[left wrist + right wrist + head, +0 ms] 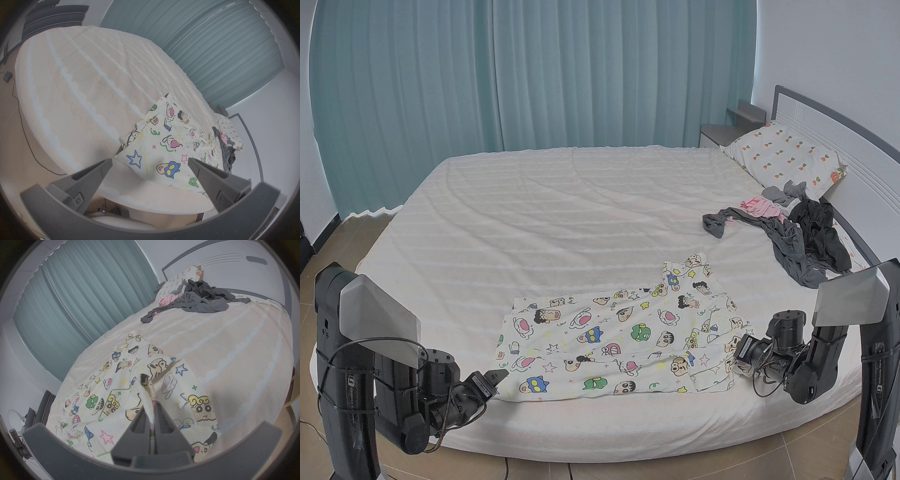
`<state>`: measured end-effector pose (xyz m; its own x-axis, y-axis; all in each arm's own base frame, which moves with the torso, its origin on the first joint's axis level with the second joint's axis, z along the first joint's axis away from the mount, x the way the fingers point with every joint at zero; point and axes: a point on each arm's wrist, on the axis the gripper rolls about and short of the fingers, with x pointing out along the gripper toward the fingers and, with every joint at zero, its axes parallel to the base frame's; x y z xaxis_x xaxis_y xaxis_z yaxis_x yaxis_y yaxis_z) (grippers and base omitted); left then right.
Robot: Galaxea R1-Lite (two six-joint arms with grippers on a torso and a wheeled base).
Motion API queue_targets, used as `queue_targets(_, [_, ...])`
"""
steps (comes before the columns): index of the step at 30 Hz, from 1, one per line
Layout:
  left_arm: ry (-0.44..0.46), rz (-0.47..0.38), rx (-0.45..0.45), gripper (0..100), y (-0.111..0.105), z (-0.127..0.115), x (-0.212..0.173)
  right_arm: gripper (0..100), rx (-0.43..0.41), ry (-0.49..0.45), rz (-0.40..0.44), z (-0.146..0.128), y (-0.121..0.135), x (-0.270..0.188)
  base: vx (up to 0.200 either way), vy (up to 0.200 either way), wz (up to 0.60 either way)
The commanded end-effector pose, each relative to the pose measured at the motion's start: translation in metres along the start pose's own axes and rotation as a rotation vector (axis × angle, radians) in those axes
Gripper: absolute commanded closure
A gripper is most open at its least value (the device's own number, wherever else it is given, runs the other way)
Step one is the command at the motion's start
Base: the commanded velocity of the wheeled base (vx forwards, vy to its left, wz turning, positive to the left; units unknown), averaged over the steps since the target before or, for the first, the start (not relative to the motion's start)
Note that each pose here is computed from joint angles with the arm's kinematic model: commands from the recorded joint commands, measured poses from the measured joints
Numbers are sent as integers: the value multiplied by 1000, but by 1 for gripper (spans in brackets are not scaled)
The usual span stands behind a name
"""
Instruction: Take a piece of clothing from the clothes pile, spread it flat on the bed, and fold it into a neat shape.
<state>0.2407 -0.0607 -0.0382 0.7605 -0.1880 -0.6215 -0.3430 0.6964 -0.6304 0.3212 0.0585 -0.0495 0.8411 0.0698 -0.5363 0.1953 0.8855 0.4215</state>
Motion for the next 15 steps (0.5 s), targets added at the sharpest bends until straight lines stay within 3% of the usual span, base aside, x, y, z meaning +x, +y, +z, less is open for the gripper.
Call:
queue_targets(1, [-15,-14,-2,0,-2,2,0,0,-4,3,2,-2,0,0,0,0,0])
queue_targets(6, [-36,-42,-10,0,-7,6,3,0,-19,-15,13,4,5,-8,0,0,0])
queue_targets(12, [-126,-157,47,0,-31,27,-1,0,-16,-125,-12,25,15,-21,0,0,0])
queue_targets(15, [-181,-150,292,0,-33,51,18,0,-29,-125,11,23,25,-28,0,0,0])
